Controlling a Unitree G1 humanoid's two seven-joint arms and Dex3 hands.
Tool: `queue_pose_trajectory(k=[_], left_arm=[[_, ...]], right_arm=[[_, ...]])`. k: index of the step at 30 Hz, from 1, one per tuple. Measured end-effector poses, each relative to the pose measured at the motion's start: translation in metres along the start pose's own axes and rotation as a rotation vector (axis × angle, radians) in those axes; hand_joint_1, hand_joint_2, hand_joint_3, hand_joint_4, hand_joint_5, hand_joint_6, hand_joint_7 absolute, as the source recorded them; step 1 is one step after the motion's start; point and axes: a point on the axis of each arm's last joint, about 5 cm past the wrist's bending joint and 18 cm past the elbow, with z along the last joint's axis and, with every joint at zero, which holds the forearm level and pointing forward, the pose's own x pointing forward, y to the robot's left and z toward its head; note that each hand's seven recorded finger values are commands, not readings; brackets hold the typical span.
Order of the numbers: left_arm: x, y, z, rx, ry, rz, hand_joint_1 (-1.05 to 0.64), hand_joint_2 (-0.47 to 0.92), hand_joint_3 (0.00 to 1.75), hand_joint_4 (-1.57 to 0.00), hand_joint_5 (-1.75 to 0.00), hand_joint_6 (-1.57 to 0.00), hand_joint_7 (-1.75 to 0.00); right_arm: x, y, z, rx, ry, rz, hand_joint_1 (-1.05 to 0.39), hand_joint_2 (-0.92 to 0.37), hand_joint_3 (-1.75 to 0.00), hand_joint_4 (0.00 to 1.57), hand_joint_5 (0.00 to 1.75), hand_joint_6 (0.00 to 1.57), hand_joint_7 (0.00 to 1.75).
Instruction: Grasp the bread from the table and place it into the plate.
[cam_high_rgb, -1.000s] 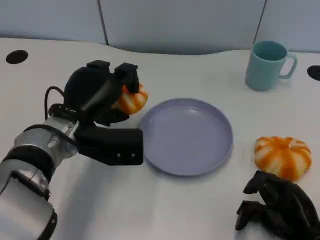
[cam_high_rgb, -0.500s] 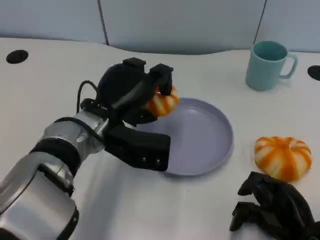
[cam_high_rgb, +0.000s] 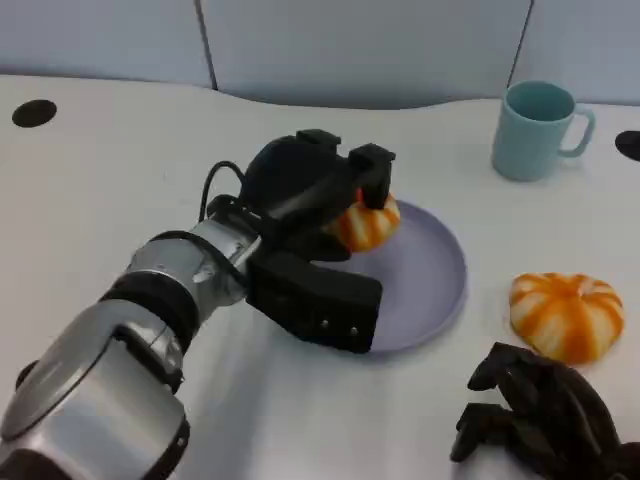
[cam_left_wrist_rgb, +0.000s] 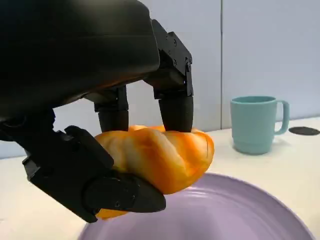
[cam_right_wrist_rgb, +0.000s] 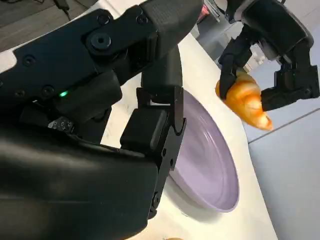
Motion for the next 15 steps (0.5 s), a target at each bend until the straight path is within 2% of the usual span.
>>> queue_pose_trajectory(k=[1, 3, 5, 6, 8, 12, 15], left_arm=[[0.001, -0.001, 0.002, -0.006, -0.003, -0.007, -0.24, 0.79, 0.47, -0.89, -1.75, -0.73, -1.53], [0.002, -0.001, 0.004, -0.015, -0.01, -0.013, -0.29, 0.8, 0.33, -0.87, -1.75, -0.77, -1.28], [0.003, -0.002, 0.007, -0.02, -0.012, -0.016, -0.3, 0.83, 0.23, -0.87, -1.75, -0.75, -1.34], [0.004, -0.003, 0.008, -0.021, -0.012, -0.018, -0.29, 0.87, 0.24, -0.86, -1.75, -0.71, -1.58], [0.005, -0.004, 0.01, -0.022, -0.006, -0.044, -0.26, 0.9, 0.26, -0.85, -1.75, -0.7, -1.7], [0.007, -0.005, 0.013, -0.062, 0.01, -0.083, -0.26, 0.9, 0.28, -0.84, -1.75, -0.66, -1.74], [0.008, -0.005, 0.015, -0.082, 0.017, -0.111, -0.23, 0.9, 0.28, -0.83, -1.75, -0.66, -1.71]], right_arm=[[0.0, 0.0004, 0.0, 0.0, -0.001, 0.0, -0.85, -0.76, 0.0, 1.45, 0.81, 1.28, 0.78], [0.0, 0.0015, 0.0, 0.001, -0.004, -0.001, -0.85, -0.76, 0.0, 1.45, 0.8, 1.27, 0.78], [0.0, 0.0027, -0.001, 0.002, -0.006, -0.002, -0.85, -0.76, 0.0, 1.44, 0.8, 1.27, 0.78], [0.0, 0.0033, -0.001, 0.003, -0.007, -0.002, -0.84, -0.76, 0.0, 1.44, 0.8, 1.26, 0.79], [0.0, 0.0043, -0.001, 0.005, -0.008, -0.004, -0.84, -0.76, 0.0, 1.44, 0.81, 1.25, 0.8], [0.001, 0.0065, -0.001, 0.005, -0.012, 0.002, -0.84, -0.77, -0.01, 1.44, 0.82, 1.25, 0.82], [0.001, 0.0074, -0.001, 0.003, -0.011, 0.003, -0.84, -0.78, -0.01, 1.43, 0.83, 1.24, 0.82]])
